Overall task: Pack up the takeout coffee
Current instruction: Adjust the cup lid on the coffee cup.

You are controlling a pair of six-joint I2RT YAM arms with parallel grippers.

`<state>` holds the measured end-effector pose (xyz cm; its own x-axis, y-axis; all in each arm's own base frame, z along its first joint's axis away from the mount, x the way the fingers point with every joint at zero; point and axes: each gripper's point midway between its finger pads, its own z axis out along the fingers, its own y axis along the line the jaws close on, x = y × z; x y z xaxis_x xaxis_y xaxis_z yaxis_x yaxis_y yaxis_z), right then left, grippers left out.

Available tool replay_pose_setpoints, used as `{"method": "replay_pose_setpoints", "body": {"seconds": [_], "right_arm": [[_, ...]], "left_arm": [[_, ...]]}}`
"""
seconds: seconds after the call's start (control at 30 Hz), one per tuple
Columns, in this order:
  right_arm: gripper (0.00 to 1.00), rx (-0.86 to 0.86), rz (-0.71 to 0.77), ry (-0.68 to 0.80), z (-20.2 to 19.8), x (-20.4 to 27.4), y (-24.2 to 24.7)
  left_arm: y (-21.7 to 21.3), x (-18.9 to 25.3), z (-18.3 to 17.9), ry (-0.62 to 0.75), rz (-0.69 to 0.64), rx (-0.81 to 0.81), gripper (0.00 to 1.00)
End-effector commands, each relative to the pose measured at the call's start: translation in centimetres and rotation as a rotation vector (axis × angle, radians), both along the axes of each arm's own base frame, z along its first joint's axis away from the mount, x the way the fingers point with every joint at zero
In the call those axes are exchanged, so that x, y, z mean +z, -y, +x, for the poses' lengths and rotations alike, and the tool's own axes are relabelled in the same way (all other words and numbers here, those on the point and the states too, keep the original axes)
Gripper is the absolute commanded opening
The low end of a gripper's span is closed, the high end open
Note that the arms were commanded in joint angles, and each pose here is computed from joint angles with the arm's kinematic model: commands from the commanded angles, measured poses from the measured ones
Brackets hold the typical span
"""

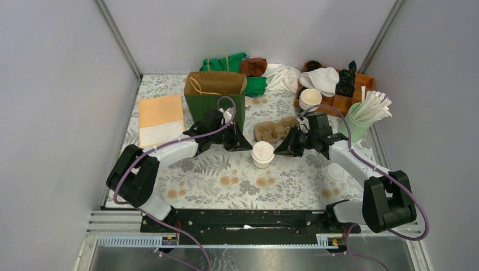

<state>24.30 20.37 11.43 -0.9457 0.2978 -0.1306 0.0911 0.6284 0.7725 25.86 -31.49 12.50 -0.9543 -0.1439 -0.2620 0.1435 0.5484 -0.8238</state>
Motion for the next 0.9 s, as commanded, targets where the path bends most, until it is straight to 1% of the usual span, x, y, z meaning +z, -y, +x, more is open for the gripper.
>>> {"method": "replay_pose_setpoints", "body": {"seconds": [0.0, 0.37, 0.87], "right_arm": [[0.14, 0.023, 0.015, 0.031, 0.6, 1.0, -0.5], [0.15, 0.025, -0.028, -0.016, -0.7, -1.1, 0.2], [0.15, 0.034, -0.11, -0.075, -2.6, -5.0, 1.5]], "left_arm": [[0.7, 0.8, 0.7, 0.039, -0.023, -0.011, 0.17], [0.6, -0.4, 0.2, 0.032, 0.013, -0.02, 0.11], [0.2, -3.4, -1.5, 0.021, 0.104, -0.042, 0.1]]}}
